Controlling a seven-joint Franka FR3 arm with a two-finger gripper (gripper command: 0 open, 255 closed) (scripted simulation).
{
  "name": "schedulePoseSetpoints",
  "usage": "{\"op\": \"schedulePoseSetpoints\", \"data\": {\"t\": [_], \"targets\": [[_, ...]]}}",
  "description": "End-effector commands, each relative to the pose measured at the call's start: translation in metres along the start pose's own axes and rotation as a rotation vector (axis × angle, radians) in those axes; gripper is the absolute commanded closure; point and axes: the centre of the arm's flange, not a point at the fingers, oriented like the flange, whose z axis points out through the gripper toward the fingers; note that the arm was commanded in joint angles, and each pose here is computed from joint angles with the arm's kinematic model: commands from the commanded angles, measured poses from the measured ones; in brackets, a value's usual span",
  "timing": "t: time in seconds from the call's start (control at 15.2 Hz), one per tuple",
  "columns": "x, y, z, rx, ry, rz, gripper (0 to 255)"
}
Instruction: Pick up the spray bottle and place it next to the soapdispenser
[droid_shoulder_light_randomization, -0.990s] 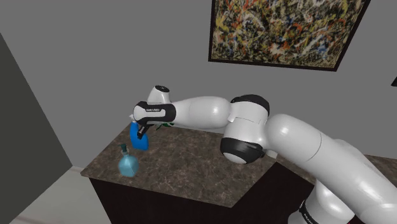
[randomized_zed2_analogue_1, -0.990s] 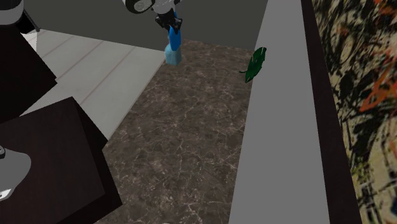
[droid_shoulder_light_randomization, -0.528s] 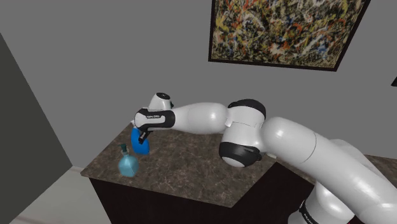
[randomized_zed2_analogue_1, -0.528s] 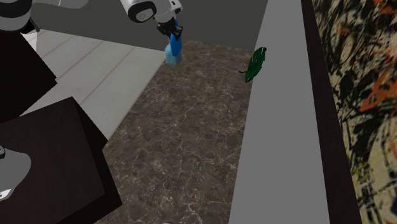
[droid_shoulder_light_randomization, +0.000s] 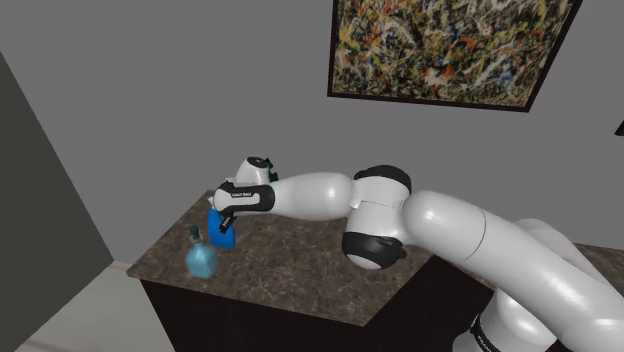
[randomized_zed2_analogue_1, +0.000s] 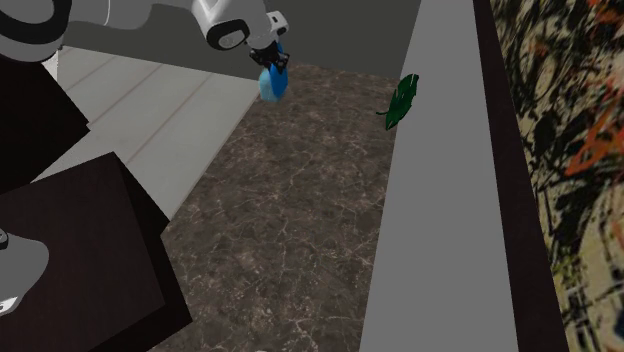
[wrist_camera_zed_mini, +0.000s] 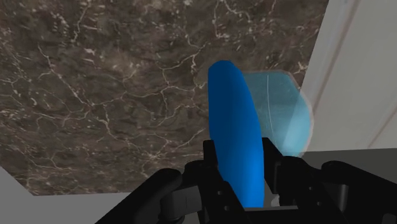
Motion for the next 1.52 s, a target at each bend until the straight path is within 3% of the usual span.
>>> {"op": "schedulePoseSetpoints", "data": {"t": [0.0,0.73,1.19,1.25,1.45], "targets": [[-0.007,-0.003,0.013,0.005,-0.005,-0.001,255],[-0.033,-0.003,0.063,0.005,-0.005,-0.001,255],[-0.033,-0.003,0.063,0.005,-0.005,-0.001,255],[-0.033,-0.003,0.063,0.005,-0.005,-0.001,0],[-0.033,-0.003,0.063,0.005,-0.005,-0.001,0]]}}
